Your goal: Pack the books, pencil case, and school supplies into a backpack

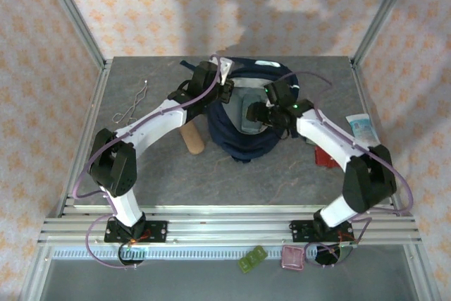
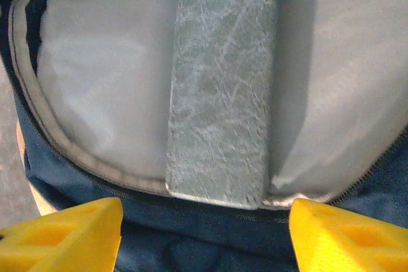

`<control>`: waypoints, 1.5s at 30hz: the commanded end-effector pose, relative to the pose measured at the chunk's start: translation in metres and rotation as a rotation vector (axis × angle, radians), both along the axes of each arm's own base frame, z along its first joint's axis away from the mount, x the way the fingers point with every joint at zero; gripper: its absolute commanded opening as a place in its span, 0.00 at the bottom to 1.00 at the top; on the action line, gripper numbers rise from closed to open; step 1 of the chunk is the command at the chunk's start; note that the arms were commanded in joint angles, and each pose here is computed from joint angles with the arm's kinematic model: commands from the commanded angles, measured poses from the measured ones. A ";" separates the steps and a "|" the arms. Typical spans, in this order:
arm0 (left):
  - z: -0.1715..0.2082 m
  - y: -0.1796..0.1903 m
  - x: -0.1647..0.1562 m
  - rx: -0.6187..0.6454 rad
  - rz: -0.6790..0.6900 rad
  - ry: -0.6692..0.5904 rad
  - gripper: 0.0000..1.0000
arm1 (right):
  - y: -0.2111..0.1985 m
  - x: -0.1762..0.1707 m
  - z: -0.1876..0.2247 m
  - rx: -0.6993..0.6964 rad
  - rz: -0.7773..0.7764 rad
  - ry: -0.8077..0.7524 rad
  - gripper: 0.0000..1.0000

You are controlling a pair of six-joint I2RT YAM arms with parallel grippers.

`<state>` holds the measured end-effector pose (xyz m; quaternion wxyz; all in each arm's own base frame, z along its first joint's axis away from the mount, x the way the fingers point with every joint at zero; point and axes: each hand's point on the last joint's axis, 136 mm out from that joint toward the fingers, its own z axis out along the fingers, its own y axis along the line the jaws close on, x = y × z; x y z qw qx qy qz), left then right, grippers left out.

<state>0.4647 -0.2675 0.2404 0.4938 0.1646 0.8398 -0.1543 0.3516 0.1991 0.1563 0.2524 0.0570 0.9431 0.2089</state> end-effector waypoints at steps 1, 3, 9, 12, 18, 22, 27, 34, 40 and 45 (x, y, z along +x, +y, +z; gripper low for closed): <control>0.077 -0.017 -0.009 -0.178 -0.046 -0.160 0.00 | 0.012 -0.010 0.014 0.103 0.036 -0.053 0.48; 0.077 -0.019 -0.010 -0.182 -0.049 -0.158 0.00 | 0.019 -0.021 0.000 0.116 0.059 -0.029 0.30; 0.080 -0.025 -0.013 -0.193 -0.066 -0.156 0.00 | 0.030 -0.030 -0.043 0.118 0.050 0.023 0.11; 0.082 -0.027 -0.015 -0.195 -0.072 -0.159 0.00 | 0.033 -0.022 -0.051 0.117 0.034 0.008 0.10; 0.081 -0.032 -0.021 -0.198 -0.086 -0.152 0.00 | 0.027 0.015 -0.054 0.088 -0.090 -0.089 0.07; 0.079 -0.035 -0.026 -0.204 -0.094 -0.143 0.00 | 0.029 0.036 -0.055 0.080 -0.123 -0.106 0.06; 0.074 -0.036 -0.031 -0.202 -0.100 -0.132 0.00 | 0.023 0.041 -0.042 0.079 -0.152 -0.187 0.07; 0.071 -0.038 -0.032 -0.208 -0.105 -0.127 0.00 | 0.029 0.012 -0.040 0.072 -0.060 -0.183 0.09; 0.072 -0.038 -0.032 -0.206 -0.103 -0.131 0.00 | 0.029 -0.017 -0.060 0.059 -0.028 -0.130 0.09; 0.074 -0.039 -0.032 -0.210 -0.108 -0.132 0.00 | 0.018 -0.018 -0.082 -0.001 -0.057 -0.103 0.09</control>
